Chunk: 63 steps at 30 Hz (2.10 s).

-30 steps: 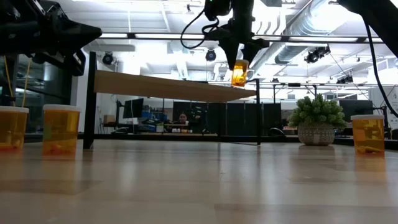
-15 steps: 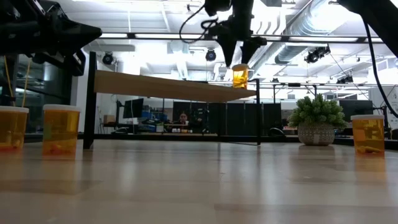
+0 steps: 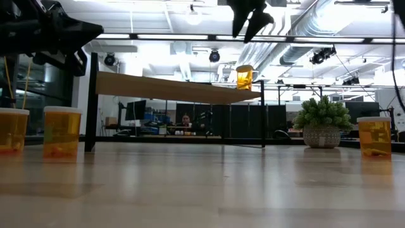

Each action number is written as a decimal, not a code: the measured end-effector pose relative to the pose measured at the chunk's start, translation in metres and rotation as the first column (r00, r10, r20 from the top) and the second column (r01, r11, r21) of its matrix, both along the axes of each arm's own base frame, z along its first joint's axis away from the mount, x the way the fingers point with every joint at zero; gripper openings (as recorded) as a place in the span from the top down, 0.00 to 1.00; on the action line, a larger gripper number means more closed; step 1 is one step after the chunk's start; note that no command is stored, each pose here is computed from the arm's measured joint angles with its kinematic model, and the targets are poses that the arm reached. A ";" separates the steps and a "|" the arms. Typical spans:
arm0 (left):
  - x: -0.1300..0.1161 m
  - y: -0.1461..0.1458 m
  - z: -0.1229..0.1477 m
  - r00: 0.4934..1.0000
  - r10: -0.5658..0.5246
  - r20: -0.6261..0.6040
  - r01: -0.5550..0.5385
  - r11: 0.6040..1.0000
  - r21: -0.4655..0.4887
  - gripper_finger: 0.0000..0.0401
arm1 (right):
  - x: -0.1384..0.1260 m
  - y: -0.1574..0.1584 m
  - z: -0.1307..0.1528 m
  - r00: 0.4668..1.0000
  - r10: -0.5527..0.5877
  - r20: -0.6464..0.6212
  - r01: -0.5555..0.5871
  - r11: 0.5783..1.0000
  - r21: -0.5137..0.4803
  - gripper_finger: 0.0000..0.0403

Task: Pick and place medicine bottles onto shelf by color
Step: Put the pill bottle on the shelf aligned with the pill bottle

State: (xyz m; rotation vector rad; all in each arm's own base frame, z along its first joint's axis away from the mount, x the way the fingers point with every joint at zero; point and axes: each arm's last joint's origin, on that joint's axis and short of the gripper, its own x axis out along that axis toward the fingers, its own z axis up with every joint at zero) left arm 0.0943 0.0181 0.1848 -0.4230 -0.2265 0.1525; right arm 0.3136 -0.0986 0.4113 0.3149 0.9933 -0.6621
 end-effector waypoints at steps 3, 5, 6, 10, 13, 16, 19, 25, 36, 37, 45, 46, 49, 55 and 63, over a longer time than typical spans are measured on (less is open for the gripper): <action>0.000 0.000 0.000 1.000 -0.001 0.003 0.001 1.000 0.000 0.99 | -0.025 0.021 -0.004 0.997 0.003 0.079 -0.004 1.000 0.001 0.35; 0.000 0.000 0.001 1.000 0.000 0.006 0.000 1.000 0.001 0.99 | -0.045 0.035 -0.017 0.992 -0.006 0.127 0.004 1.000 0.018 0.35; 0.000 0.000 0.001 1.000 -0.001 0.006 0.001 1.000 0.001 0.99 | -0.055 0.042 -0.024 0.986 -0.009 0.167 0.003 0.999 0.033 0.35; 0.000 0.000 0.001 1.000 -0.001 0.006 0.001 1.000 0.001 0.99 | -0.091 0.072 -0.055 0.915 0.014 0.404 -0.046 0.996 0.071 0.35; 0.000 0.000 0.002 1.000 -0.001 0.007 0.001 1.000 0.001 0.99 | -0.107 0.088 -0.083 0.800 0.028 0.600 -0.096 0.992 0.082 0.35; -0.003 0.000 0.014 1.000 0.002 0.028 -0.003 1.000 0.008 0.99 | -0.116 0.096 -0.105 0.667 0.023 0.745 -0.127 0.988 0.083 0.35; -0.004 0.000 0.031 1.000 0.018 0.009 -0.018 0.999 0.036 0.99 | -0.119 0.101 -0.122 0.565 0.041 0.824 -0.164 0.984 0.064 0.35; 0.002 0.000 0.079 0.986 0.032 -0.161 -0.019 0.997 0.081 0.99 | -0.120 0.102 -0.121 0.509 0.162 0.845 -0.189 0.979 -0.074 0.35; 0.037 0.007 0.157 0.880 0.120 -0.460 -0.024 0.978 0.208 0.94 | -0.123 0.101 -0.089 0.578 0.336 0.743 -0.196 0.942 -0.273 0.35; 0.040 0.008 0.159 0.885 0.117 -0.451 -0.022 0.977 0.210 0.91 | -0.123 0.101 -0.089 0.591 0.336 0.734 -0.201 0.942 -0.270 0.35; 0.047 0.011 0.170 0.919 0.180 -0.349 -0.099 0.966 0.239 0.59 | -0.125 0.101 -0.084 0.609 0.342 0.716 -0.216 0.940 -0.266 0.35; 0.047 0.011 0.170 0.919 0.188 -0.346 -0.111 0.966 0.232 0.55 | -0.125 0.101 -0.083 0.606 0.342 0.718 -0.215 0.940 -0.266 0.35; 0.048 0.011 0.170 0.922 0.172 -0.346 -0.098 0.971 0.220 0.46 | -0.125 0.101 -0.084 0.608 0.343 0.716 -0.217 0.939 -0.265 0.35; 0.048 0.010 0.171 0.934 0.145 -0.328 -0.101 0.984 0.149 0.39 | -0.127 0.099 -0.084 0.652 0.248 0.716 -0.164 0.969 -0.186 0.35; 0.047 0.010 0.169 0.931 0.131 -0.341 -0.098 0.989 0.111 0.39 | -0.151 0.089 -0.092 0.958 -0.221 0.181 0.191 0.967 0.171 0.35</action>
